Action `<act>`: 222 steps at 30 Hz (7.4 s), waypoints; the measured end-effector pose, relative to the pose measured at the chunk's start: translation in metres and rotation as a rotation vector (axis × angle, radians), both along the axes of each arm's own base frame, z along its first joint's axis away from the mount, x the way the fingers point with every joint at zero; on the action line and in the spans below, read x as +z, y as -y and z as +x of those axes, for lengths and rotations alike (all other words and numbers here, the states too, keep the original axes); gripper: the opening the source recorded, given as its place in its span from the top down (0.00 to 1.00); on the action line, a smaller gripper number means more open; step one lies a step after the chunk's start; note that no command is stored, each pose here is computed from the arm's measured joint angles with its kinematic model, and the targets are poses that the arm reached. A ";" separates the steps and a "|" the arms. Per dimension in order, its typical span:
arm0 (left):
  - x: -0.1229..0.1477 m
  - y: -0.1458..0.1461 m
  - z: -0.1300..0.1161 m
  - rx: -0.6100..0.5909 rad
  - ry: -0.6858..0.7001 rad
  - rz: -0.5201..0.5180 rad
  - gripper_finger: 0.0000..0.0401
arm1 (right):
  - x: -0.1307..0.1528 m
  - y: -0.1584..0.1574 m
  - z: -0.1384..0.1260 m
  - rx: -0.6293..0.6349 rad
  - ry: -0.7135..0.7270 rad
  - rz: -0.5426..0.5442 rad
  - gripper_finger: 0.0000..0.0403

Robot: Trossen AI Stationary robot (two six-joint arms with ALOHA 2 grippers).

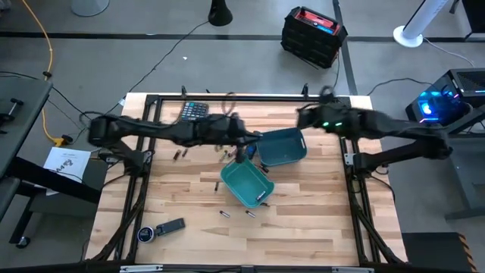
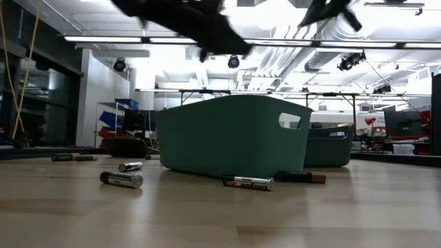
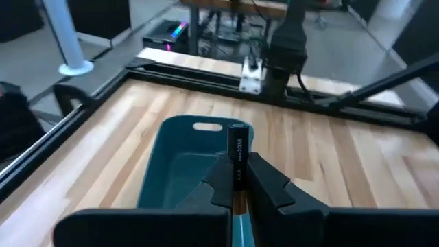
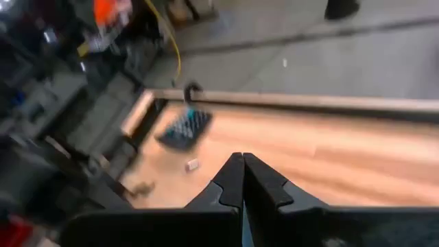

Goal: Sort batteries
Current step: Put the black battery into the blue bin

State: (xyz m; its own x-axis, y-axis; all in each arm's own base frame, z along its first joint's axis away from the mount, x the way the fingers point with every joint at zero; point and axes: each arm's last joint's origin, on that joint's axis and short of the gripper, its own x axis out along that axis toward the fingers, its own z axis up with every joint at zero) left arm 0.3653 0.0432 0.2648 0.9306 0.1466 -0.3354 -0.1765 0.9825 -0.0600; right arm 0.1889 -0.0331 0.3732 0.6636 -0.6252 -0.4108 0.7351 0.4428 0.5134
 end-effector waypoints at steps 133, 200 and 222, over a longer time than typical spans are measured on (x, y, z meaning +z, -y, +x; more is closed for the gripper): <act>-0.133 -0.007 -0.216 0.843 -0.944 -0.549 0.53 | -0.028 -0.001 0.025 0.078 -0.309 0.035 1.00; -0.003 0.057 -0.145 0.268 -0.333 -0.309 0.52 | -0.125 -0.181 0.035 0.774 -0.473 0.541 0.95; 0.011 0.045 -0.176 0.302 -0.256 -0.325 0.52 | -0.242 -0.190 0.130 0.854 -0.783 -0.034 0.52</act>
State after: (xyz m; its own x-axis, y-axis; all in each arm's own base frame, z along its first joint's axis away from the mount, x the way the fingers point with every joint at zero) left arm 0.1892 -0.0017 0.2760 0.7446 0.2471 -0.6200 -0.4989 0.8231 -0.2712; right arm 0.3194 0.1574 0.1312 0.4465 -0.1147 -0.8874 0.3013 0.9531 0.0284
